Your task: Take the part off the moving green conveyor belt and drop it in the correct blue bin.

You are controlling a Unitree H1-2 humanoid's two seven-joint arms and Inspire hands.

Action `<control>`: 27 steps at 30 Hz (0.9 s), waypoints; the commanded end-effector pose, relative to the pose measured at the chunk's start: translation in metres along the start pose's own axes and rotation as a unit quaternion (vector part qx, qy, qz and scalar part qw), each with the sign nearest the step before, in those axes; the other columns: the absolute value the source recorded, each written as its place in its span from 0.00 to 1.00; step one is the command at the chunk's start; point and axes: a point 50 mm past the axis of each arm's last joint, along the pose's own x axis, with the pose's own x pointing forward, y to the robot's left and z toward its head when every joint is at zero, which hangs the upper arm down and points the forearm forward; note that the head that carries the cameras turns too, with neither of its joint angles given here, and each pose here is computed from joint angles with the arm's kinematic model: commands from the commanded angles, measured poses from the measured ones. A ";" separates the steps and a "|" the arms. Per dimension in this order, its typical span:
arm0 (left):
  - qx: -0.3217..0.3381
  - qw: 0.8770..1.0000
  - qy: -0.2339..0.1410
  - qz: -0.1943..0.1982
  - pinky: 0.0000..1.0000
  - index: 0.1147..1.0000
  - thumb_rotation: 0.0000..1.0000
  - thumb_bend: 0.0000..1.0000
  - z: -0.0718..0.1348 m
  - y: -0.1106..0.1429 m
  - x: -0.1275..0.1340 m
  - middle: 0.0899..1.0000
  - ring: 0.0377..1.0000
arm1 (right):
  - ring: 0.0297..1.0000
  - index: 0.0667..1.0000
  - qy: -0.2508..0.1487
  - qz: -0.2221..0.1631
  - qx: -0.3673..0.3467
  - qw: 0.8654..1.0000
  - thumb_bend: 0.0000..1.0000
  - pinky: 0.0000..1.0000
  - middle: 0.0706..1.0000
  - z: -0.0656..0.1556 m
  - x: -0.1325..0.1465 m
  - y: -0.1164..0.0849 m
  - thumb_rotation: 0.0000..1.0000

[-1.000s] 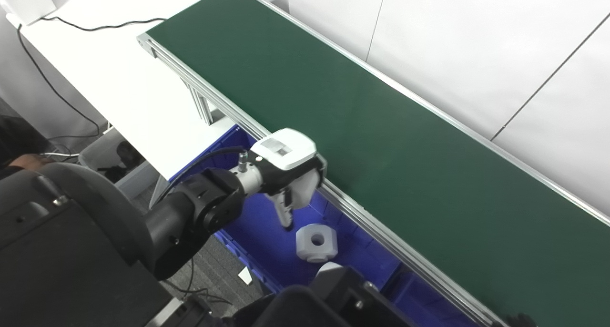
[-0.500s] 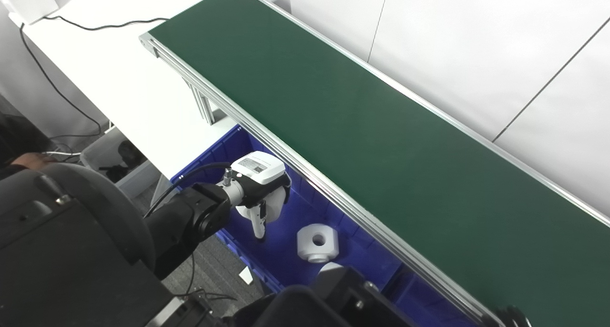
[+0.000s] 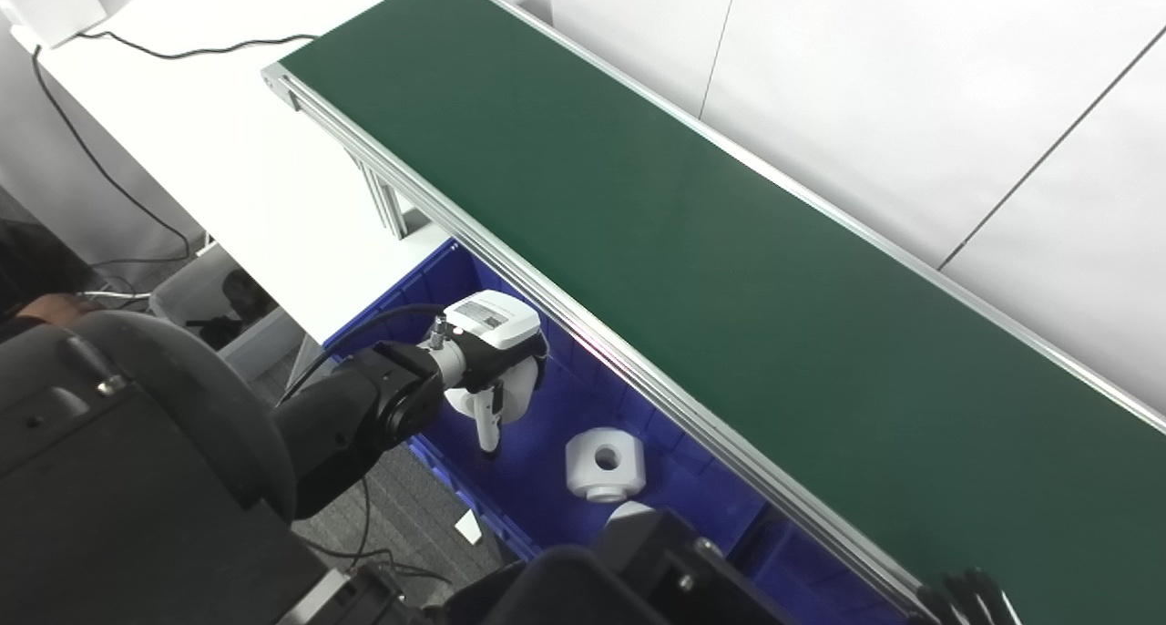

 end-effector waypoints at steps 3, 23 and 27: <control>0.044 0.999 -0.004 0.029 0.86 0.87 0.65 1.00 -0.003 0.015 -0.007 0.88 0.88 | 0.81 0.85 -0.022 0.002 -0.009 1.000 0.89 0.77 0.85 0.007 -0.004 -0.002 0.83; -0.125 0.926 -0.239 0.262 0.66 0.73 0.66 1.00 0.083 0.101 -0.092 0.73 0.72 | 0.81 0.85 -0.014 -0.001 -0.028 1.000 0.92 0.77 0.85 0.005 -0.014 0.002 0.85; -0.200 0.862 -0.327 0.332 0.57 0.66 0.70 1.00 0.106 0.125 -0.113 0.68 0.64 | 0.81 0.85 -0.016 0.000 -0.028 0.999 0.91 0.77 0.85 0.004 -0.014 0.005 0.84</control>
